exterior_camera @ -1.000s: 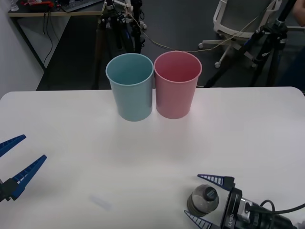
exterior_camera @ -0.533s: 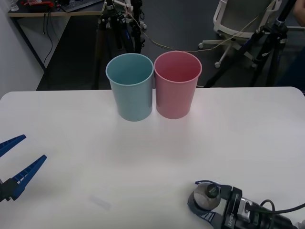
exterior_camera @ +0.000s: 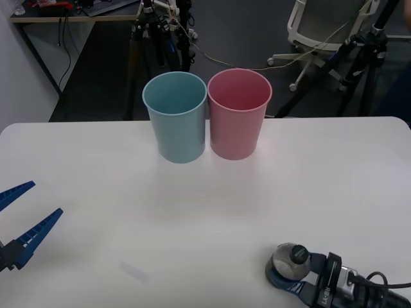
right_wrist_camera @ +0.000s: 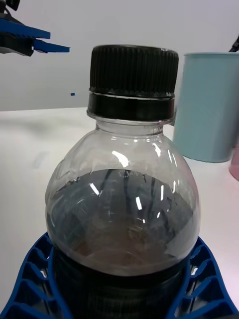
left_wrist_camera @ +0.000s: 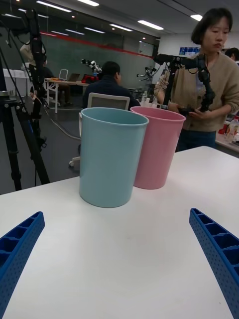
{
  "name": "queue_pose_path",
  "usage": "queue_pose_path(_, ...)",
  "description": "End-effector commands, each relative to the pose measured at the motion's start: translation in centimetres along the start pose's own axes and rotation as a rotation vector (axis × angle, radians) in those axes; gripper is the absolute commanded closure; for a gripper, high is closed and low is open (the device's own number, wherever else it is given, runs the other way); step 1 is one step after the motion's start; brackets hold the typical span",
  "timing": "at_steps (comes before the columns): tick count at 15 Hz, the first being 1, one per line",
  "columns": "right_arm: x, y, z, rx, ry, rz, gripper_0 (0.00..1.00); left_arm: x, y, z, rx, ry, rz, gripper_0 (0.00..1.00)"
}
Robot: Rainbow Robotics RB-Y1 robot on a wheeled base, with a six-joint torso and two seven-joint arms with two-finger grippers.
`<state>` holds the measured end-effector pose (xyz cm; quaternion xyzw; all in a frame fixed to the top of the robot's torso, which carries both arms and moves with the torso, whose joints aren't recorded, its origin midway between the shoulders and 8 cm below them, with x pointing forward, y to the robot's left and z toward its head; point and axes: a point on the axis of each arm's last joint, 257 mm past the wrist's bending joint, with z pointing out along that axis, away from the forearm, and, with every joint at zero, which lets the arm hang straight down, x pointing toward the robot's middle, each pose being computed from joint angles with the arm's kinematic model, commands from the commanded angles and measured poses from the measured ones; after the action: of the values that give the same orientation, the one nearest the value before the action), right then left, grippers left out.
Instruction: Grasp the object on the table and drop it into the matching bin: aluminum can to the light blue bin, PET bottle to the pink bin.
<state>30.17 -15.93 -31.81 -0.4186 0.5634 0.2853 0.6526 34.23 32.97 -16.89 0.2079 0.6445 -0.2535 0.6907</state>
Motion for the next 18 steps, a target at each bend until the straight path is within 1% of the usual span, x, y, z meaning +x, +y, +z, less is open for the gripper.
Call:
queue_pose_path(1, -0.4, -0.9, -1.8, 0.025, 0.008, 0.021, 1.0, 0.0, 0.0, 0.0, 0.0, 0.0, 0.0, 0.0)
queue_pose_path(4, -2.2, -2.4, -2.9, 0.084, 0.032, 0.017, 1.0, 0.0, 0.0, 0.0, 0.0, 0.0, 0.0, 0.0)
queue_pose_path(6, -4.6, -3.6, -3.1, 0.15, 0.053, 0.025, 1.0, 0.0, 0.0, 0.0, 0.0, 0.0, 0.0, 0.0)
queue_pose_path(8, -6.9, -5.4, -3.8, 0.211, 0.065, 0.05, 1.0, 0.0, 0.0, 0.0, 0.0, 0.0, 0.0, 0.0)
queue_pose_path(10, -9.2, -7.3, -4.6, 0.249, 0.074, 0.046, 1.0, 0.0, 0.0, 0.0, 0.0, 0.0, 0.0, 0.0)
queue_pose_path(11, -10.5, -8.5, -4.9, 0.267, 0.066, 0.062, 1.0, 0.0, 0.0, 0.0, 0.0, 0.0, 0.0, 0.0)
queue_pose_path(16, -17.0, -11.6, -4.1, 0.256, 0.042, 0.114, 1.0, 0.0, 0.0, 0.0, 0.0, 0.0, 0.0, 0.0)
queue_pose_path(18, -19.9, -13.2, -3.5, 0.251, 0.031, 0.14, 1.0, 0.0, 0.0, 0.0, 0.0, 0.0, 0.0, 0.0)
